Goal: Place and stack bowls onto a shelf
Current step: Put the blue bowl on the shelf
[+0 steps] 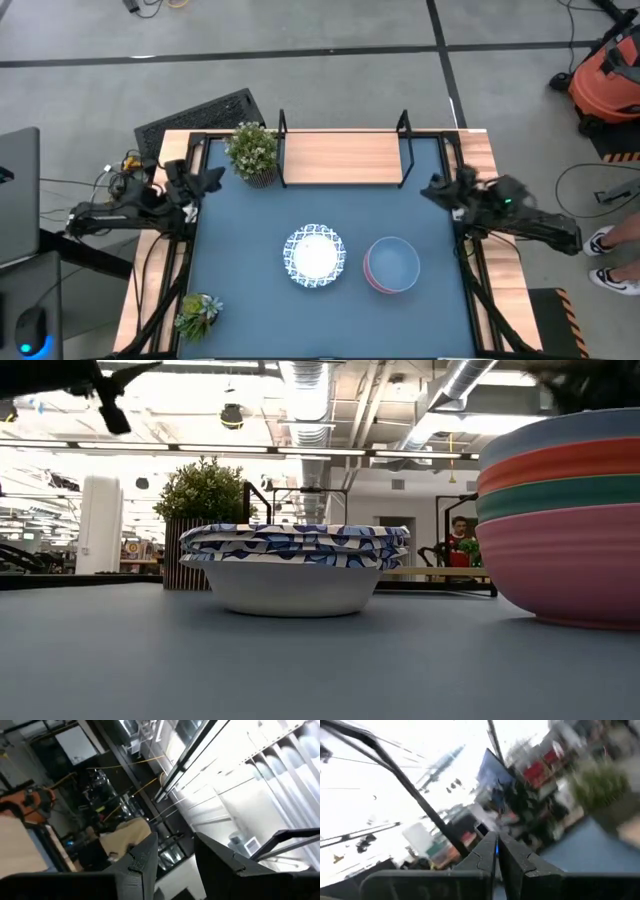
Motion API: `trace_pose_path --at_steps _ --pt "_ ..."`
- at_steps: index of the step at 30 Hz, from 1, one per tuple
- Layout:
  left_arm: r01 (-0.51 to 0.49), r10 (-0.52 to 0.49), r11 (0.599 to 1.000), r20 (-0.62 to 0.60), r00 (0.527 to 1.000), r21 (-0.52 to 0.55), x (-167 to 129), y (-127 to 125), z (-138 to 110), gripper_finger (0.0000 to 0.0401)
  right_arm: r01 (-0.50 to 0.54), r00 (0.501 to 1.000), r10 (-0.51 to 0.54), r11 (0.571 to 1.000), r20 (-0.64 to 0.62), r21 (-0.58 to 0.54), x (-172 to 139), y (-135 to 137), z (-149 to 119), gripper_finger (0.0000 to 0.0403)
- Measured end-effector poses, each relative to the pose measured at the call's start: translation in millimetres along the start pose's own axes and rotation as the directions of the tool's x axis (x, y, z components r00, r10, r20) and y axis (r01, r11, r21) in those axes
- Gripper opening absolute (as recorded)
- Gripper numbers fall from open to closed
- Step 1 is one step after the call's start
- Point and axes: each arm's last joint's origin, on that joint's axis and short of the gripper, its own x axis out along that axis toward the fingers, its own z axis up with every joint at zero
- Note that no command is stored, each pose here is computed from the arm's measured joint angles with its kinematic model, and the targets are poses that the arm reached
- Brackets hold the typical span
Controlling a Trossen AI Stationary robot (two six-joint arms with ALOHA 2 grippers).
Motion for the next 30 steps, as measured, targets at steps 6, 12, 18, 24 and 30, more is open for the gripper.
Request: trace_pose_path --at_steps 6,12,18,24,30 --pt "0.04 -0.039 0.999 -0.036 0.999 0.014 24 -31 11 0.0112 0.255 0.945 -0.29 0.943 -0.152 -0.214 4 41 45 0.0047" --pt "0.087 -0.078 0.995 -0.184 0.98 0.041 55 -64 18 0.0112 0.441 0.7 -0.567 0.821 -0.434 -0.361 29 60 75 0.005" --pt "0.029 0.026 0.984 -0.3 0.954 0.178 80 -79 17 0.0112 0.441 0.435 -0.619 0.779 -0.654 -0.446 60 59 76 0.0103" --pt "0.024 0.071 0.971 -0.384 0.921 0.237 92 -80 9 0.0113 0.34 0.286 -0.567 0.814 -0.773 -0.472 86 52 47 0.0193" --pt "-0.013 0.135 0.96 -0.423 0.896 0.279 94 -72 3 0.0113 0.188 0.191 -0.547 0.836 -0.815 -0.516 116 46 4 0.0213"
